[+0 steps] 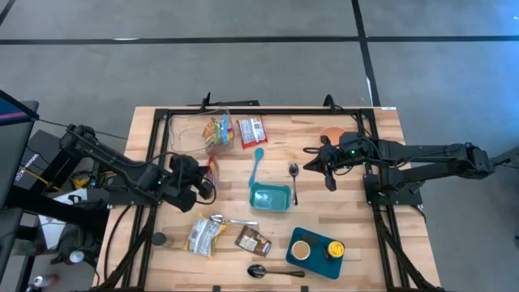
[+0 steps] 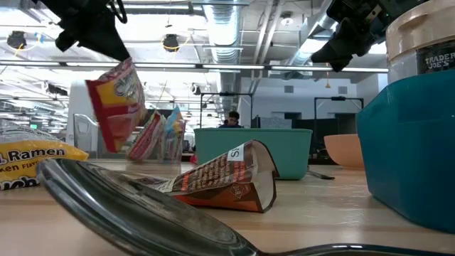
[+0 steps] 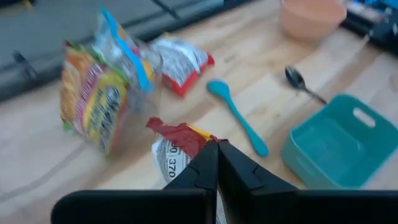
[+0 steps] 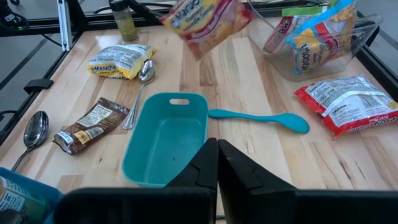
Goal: Pick & Place Food Item
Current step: Put the dark red noodle pack into the transparent bin, then put the yellow noodle pack into the transparent bin
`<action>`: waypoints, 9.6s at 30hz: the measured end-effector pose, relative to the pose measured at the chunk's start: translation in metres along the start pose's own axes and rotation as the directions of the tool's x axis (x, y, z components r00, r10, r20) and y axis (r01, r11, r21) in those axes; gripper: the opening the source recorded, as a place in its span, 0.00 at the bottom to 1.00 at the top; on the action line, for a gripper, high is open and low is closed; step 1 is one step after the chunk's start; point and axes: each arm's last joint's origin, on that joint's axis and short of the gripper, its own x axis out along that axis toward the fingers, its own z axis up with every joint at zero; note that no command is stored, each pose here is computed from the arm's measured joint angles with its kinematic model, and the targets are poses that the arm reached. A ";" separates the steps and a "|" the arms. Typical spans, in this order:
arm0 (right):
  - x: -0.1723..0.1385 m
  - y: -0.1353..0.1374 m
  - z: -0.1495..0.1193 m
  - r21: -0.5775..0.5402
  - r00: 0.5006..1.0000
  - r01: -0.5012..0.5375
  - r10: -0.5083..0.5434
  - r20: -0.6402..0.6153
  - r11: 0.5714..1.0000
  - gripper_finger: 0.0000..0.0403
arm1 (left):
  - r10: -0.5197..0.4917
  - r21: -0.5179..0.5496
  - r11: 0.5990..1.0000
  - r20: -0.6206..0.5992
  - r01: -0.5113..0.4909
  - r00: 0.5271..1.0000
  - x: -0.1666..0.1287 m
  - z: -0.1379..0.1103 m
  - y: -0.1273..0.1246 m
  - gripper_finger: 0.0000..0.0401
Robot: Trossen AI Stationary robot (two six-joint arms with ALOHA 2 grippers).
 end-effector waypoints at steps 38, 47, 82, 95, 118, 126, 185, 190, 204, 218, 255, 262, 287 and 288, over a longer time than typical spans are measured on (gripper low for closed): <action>0.000 0.000 0.001 -0.018 1.000 0.001 0.000 0.006 1.000 0.00 | 0.443 0.138 0.843 0.372 -0.520 0.816 0.015 0.050 0.052 0.00; 0.000 0.000 0.001 -0.019 1.000 0.000 0.000 0.006 1.000 0.00 | 0.537 0.132 0.790 0.323 -0.599 0.779 0.027 0.059 0.066 0.00; 0.000 0.000 0.000 -0.040 1.000 0.001 -0.001 -0.001 0.999 0.00 | 0.716 0.312 0.614 0.166 -0.725 0.678 0.094 0.067 0.085 0.00; 0.000 0.000 0.000 -0.044 1.000 0.000 0.000 -0.001 0.999 0.00 | 0.717 0.509 0.549 0.122 -0.663 0.687 0.122 0.063 0.082 0.00; 0.000 0.000 0.000 -0.043 1.000 0.000 0.000 -0.003 0.999 0.00 | 0.688 0.535 0.604 0.023 -0.591 0.725 0.135 0.068 0.097 0.00; 0.000 0.000 0.000 -0.035 1.000 0.000 0.000 -0.004 0.999 0.00 | 0.602 0.622 0.644 -0.053 -0.445 0.797 0.137 0.066 0.094 0.00; 0.000 0.000 0.000 -0.034 1.000 0.000 0.000 -0.004 0.999 0.00 | 0.337 0.577 0.798 -0.190 -0.173 0.922 0.131 0.053 0.065 0.14; 0.000 0.000 0.000 -0.034 1.000 0.000 0.000 -0.004 0.999 0.00 | 0.337 0.575 0.800 -0.190 -0.173 0.922 0.131 0.053 0.065 0.18; 0.000 0.000 0.000 -0.034 1.000 0.000 0.000 -0.004 0.999 0.00 | 0.335 0.524 0.829 -0.186 -0.195 0.924 0.131 0.054 0.065 0.23; 0.000 0.000 -0.001 -0.034 1.000 0.000 0.000 -0.005 0.999 0.00 | 0.254 0.228 0.948 -0.121 -0.222 0.960 0.118 0.065 0.061 0.16; 0.000 0.000 0.000 -0.033 1.000 0.000 0.000 -0.001 0.999 0.00 | -0.731 0.104 0.649 -0.189 0.754 0.655 0.005 0.050 -0.024 0.01; 0.000 0.000 -0.001 -0.032 1.000 -0.001 0.000 -0.005 0.999 0.00 | -0.742 -0.041 0.653 -0.239 0.757 0.627 -0.001 0.040 -0.032 0.01; 0.000 0.000 -0.001 -0.017 1.000 -0.001 0.000 -0.010 1.000 0.00 | -0.483 -0.195 0.861 -0.602 0.469 0.636 0.022 -0.034 -0.063 0.01; 0.000 0.000 -0.001 -0.016 1.000 -0.001 0.000 -0.010 1.000 0.00 | -0.473 -0.184 0.865 -0.609 0.466 0.637 0.023 -0.036 -0.064 0.01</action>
